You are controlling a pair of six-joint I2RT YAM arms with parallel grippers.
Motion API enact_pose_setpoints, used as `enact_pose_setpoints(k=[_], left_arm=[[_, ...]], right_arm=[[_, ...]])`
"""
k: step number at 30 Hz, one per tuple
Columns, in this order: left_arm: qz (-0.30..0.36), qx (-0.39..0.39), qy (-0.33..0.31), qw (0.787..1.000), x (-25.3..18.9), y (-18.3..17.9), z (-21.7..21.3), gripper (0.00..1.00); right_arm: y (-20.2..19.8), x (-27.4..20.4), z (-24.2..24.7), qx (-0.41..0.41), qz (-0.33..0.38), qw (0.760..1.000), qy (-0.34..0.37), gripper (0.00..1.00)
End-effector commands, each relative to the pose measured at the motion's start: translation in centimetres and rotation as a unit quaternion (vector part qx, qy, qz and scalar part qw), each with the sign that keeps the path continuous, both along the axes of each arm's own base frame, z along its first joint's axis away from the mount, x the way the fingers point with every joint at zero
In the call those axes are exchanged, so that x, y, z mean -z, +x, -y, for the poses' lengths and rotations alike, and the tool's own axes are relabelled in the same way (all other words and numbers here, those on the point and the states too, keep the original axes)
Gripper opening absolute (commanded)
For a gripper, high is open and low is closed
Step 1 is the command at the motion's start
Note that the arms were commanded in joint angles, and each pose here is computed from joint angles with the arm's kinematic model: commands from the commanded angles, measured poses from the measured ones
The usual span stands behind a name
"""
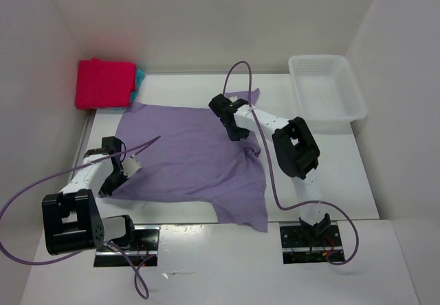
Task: Fold and stack the t-shirts
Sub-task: Flatten out the tshirt
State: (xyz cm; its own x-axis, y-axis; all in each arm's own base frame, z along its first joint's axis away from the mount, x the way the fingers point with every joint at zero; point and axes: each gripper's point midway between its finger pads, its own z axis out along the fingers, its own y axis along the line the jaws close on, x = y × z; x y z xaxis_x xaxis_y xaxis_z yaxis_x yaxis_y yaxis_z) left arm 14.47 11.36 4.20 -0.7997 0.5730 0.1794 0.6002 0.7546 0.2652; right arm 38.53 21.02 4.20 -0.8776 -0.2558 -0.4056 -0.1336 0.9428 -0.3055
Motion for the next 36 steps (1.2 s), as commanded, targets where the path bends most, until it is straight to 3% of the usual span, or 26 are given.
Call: enact_pose_setpoints(k=[1, 6, 15, 21, 22, 25, 30, 32, 36], left_arm=[[0.005, -0.014, 0.008, 1.000, -0.7, 0.3, -0.4, 0.13], [0.006, -0.014, 0.004, 1.000, -0.6, 0.3, -0.2, 0.13], [0.002, -0.014, 0.003, 1.000, -0.5, 0.3, -0.2, 0.13], [0.002, -0.014, 0.003, 1.000, -0.5, 0.3, -0.2, 0.13], [0.002, -0.014, 0.003, 1.000, -0.5, 0.3, -0.2, 0.13], [0.002, -0.014, 0.003, 1.000, -0.5, 0.3, -0.2, 0.13], [-0.003, -0.013, 0.002, 1.000, -0.3, 0.0, -0.2, 0.13], [-0.003, -0.013, 0.002, 1.000, -0.3, 0.0, -0.2, 0.13], [-0.003, -0.013, 0.002, 1.000, -0.3, 0.0, -0.2, 0.13]], right_arm=[[0.4, -0.1, 0.0, 0.000, 0.008, 1.000, -0.005, 0.32], [-0.2, -0.3, -0.8, -0.013, -0.002, 1.000, 0.007, 0.54], [-1.1, 0.8, -0.6, -0.020, -0.011, 1.000, -0.013, 0.55], [-1.0, 1.4, -0.3, -0.013, -0.013, 0.999, -0.026, 0.42], [-0.9, 1.3, -0.1, -0.012, -0.010, 0.999, -0.030, 0.33], [-1.0, 1.9, -0.1, -0.012, -0.018, 0.999, -0.037, 0.27], [-1.0, 1.8, 0.3, -0.002, -0.014, 0.999, -0.045, 0.05], [-0.6, 1.0, 0.8, 0.005, -0.002, 0.999, -0.046, 0.00], [2.2, -2.0, 5.3, 0.078, 0.037, 0.996, -0.021, 0.00]])
